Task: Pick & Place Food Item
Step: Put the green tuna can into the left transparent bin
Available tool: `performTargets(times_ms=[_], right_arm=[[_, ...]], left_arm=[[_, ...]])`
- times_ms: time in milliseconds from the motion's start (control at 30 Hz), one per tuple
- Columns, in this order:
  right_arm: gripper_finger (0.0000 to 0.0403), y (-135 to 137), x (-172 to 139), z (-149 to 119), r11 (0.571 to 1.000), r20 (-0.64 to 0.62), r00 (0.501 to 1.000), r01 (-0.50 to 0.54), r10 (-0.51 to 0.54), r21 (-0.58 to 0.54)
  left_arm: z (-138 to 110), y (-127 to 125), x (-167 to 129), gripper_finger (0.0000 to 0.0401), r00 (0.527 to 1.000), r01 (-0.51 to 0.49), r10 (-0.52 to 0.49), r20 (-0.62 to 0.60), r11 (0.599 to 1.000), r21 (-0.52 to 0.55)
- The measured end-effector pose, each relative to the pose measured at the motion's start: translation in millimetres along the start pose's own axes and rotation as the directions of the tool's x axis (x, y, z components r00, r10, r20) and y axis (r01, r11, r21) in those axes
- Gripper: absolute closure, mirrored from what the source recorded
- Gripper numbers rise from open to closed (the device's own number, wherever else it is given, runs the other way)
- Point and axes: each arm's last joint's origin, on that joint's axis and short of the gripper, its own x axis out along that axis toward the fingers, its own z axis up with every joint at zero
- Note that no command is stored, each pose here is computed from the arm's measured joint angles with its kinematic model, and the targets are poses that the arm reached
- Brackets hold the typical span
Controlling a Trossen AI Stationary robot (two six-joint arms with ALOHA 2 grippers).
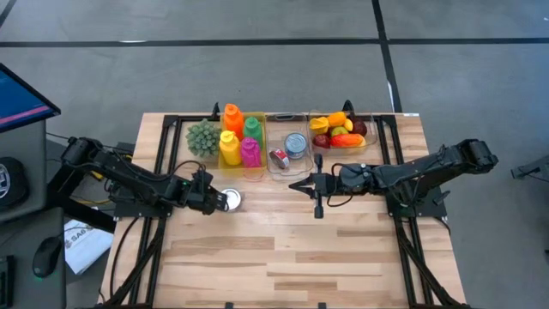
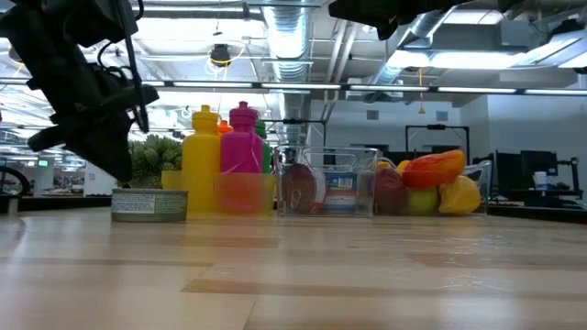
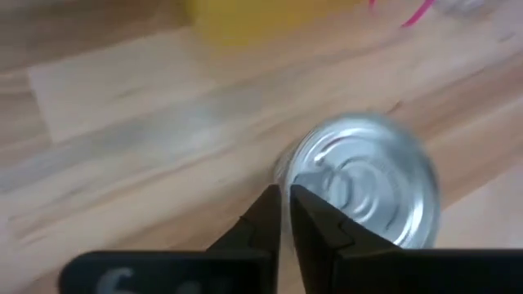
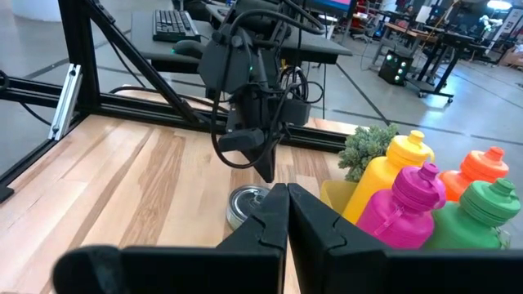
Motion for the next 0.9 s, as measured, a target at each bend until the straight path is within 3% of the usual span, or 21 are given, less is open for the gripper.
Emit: performTargets(times_ms=[133,567,700,900], right_arm=[[0.0399,0,0,0,1.0,0.0,1.0,0.0,0.0,0.0],[0.0399,0,0,0,1.0,-0.004,1.0,-0.001,0.001,0.002],[0.0399,0,0,-1,1.0,-0.011,1.0,-0.002,0.002,0.001],[0.0399,0,0,-2,1.0,-0.018,1.0,-0.003,0.003,-0.001]], left_arm=[[-2,3,0,0.0347,0.998,-0.019,0.019,-0.052,1.0,0.008],[-3,2,2,0.0187,0.999,0.01,-0.011,-0.044,1.0,-0.018],[-13,13,15,0.0178,0.999,0.037,-0.041,-0.035,0.993,-0.108],[-20,28,23,0.0208,0.997,0.064,-0.069,-0.021,0.977,-0.203]])
